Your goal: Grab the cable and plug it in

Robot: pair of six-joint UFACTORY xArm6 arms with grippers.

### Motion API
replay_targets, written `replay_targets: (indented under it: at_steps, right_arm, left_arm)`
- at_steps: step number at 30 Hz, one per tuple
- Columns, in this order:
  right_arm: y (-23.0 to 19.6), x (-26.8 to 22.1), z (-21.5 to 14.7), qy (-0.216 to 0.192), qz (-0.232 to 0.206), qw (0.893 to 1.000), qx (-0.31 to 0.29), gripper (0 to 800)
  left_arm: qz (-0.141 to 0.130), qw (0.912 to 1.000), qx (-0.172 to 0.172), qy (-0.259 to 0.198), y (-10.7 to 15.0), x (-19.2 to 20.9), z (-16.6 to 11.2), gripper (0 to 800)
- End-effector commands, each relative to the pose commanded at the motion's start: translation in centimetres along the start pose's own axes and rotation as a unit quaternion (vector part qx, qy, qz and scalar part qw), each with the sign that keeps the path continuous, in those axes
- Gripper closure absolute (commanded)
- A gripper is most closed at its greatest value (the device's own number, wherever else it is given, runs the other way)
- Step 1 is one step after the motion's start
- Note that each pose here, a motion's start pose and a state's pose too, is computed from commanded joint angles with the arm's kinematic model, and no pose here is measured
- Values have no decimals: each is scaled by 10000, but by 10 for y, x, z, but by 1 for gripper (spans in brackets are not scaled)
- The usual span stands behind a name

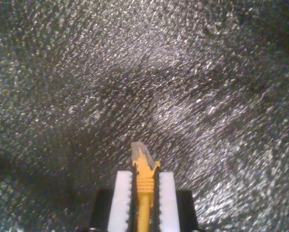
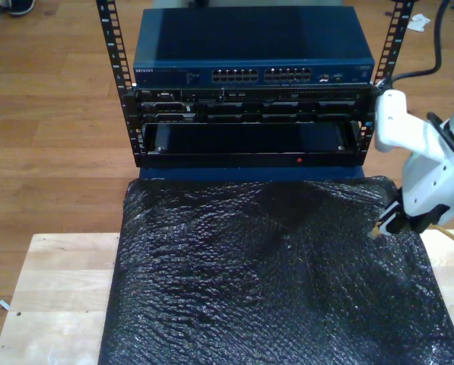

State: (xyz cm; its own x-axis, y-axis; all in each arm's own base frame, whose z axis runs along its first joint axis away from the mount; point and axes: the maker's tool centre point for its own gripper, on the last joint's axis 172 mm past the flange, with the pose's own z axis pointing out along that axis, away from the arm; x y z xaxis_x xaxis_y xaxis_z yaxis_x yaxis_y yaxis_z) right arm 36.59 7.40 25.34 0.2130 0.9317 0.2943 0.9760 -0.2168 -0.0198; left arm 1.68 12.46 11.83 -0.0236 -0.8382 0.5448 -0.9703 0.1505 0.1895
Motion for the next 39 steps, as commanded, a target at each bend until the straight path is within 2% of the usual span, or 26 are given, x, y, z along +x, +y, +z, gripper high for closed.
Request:
replay_targets:
  at_steps: [2,4,10,15,20,24,27,30,33,39]
  right_arm:
    - [2,3,6,-77,-104,9999,-5,799]
    - [3,7,9,-104,-196,9998,-22,799]
    - [22,11,3,-125,-277,9988,-392,799]
    - [36,29,9,-295,-737,9943,-708,799]
    - [33,49,20,-326,-1047,9909,-777,799]
    - [31,57,34,-493,-1419,9843,-929,799]
    - [26,52,44,-567,-1462,9837,-878,799]
    - [29,53,44,-539,-1425,9834,-984,799]
    - [37,55,45,-493,-1431,9811,-1202,799]
    - [48,62,42,-451,-1537,9752,-1525,799]
  left_arm:
    - [61,9999,-50,153,1,7,15,0]
    - [79,9998,-127,119,5,5,22,0]
    - [81,9999,-32,-111,5,-5,19,0]
    - [244,9992,179,-246,9,-16,26,0]
    - [175,9976,458,-482,15,-31,35,0]
    - [214,9949,715,-680,5,-40,37,0]
    - [363,9941,799,-641,-2,-38,50,0]
    - [347,9928,835,-784,-7,-47,63,0]
    - [379,9934,827,-703,-10,-46,77,0]
    - [531,9928,823,-685,-10,-46,78,0]
